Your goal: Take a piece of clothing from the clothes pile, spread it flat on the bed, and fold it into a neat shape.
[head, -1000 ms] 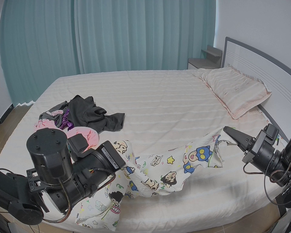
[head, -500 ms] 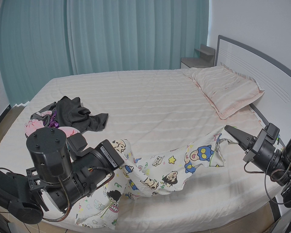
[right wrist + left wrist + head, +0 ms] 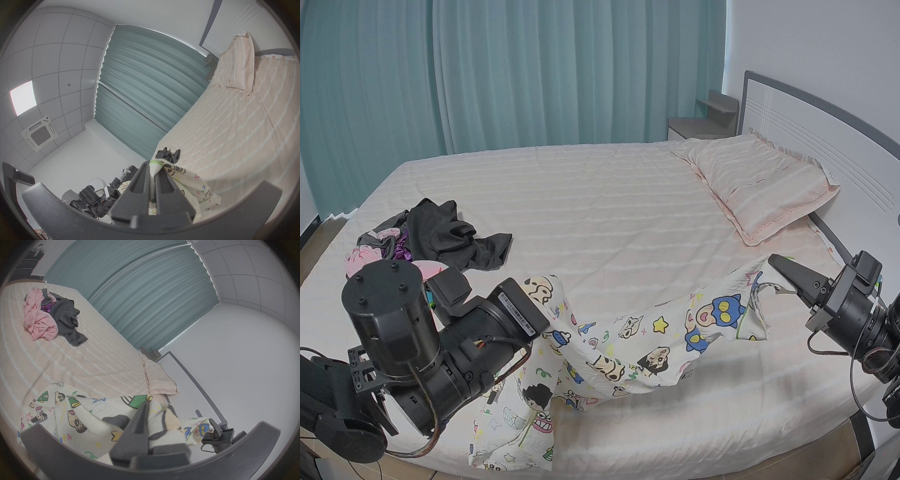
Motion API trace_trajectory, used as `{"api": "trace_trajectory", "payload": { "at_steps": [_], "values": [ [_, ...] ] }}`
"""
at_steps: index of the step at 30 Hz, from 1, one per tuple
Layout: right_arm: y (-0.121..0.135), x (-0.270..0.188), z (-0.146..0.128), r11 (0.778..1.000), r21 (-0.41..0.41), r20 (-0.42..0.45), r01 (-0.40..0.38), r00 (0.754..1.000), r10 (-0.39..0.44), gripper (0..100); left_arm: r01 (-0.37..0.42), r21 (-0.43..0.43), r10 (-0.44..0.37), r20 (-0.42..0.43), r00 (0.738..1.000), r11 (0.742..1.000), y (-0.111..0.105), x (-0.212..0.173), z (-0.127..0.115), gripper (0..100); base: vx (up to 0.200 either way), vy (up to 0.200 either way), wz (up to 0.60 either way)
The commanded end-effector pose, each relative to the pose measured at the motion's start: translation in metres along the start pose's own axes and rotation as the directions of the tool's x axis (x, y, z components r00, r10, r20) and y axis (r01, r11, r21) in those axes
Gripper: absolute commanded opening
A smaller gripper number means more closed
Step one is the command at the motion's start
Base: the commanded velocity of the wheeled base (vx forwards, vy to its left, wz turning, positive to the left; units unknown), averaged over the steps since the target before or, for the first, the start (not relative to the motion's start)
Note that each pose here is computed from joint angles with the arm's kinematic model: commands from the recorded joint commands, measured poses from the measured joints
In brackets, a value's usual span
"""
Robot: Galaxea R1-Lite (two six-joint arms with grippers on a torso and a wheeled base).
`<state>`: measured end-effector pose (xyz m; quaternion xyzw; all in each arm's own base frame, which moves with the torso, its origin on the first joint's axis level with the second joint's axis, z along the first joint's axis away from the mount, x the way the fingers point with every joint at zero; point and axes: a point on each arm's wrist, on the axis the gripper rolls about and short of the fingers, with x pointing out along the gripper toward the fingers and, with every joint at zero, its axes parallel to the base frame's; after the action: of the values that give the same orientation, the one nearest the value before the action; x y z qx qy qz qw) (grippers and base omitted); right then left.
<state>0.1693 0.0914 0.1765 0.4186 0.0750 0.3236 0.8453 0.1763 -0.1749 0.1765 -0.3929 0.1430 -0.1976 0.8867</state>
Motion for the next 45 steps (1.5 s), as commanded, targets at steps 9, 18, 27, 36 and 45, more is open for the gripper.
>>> {"api": "trace_trajectory", "payload": {
  "at_steps": [9,18,27,36,45],
  "values": [
    [0.023,-0.021,0.009,0.991,-0.091,0.048,-0.096,0.994,0.101,0,0.026,0.021,-0.027,0.033,0.999,0.999,-0.009,-0.029,0.018,0,-0.200,0.000,0.00],
    [0.046,-0.048,0.014,0.954,-0.207,0.050,-0.218,0.971,0.233,0,0.016,0.065,-0.024,0.118,0.993,0.998,-0.015,-0.064,0.040,0,-0.133,0.000,0.00],
    [0.090,-0.070,0.043,0.897,-0.317,0.080,-0.307,0.934,0.348,0,0.026,0.156,-0.065,0.252,0.965,0.987,-0.025,-0.108,0.071,0,0.000,0.000,0.00],
    [0.121,-0.050,0.075,0.900,-0.346,0.077,-0.267,0.947,0.311,0,-0.027,0.186,-0.031,0.300,0.953,0.982,-0.029,-0.116,0.084,0,0.000,0.000,0.00],
    [0.092,0.001,0.084,0.929,-0.341,0.070,-0.144,0.982,0.178,0,-0.198,0.208,0.138,0.271,0.953,0.958,-0.009,-0.074,0.077,0,0.000,0.000,0.00]
  ]
}}
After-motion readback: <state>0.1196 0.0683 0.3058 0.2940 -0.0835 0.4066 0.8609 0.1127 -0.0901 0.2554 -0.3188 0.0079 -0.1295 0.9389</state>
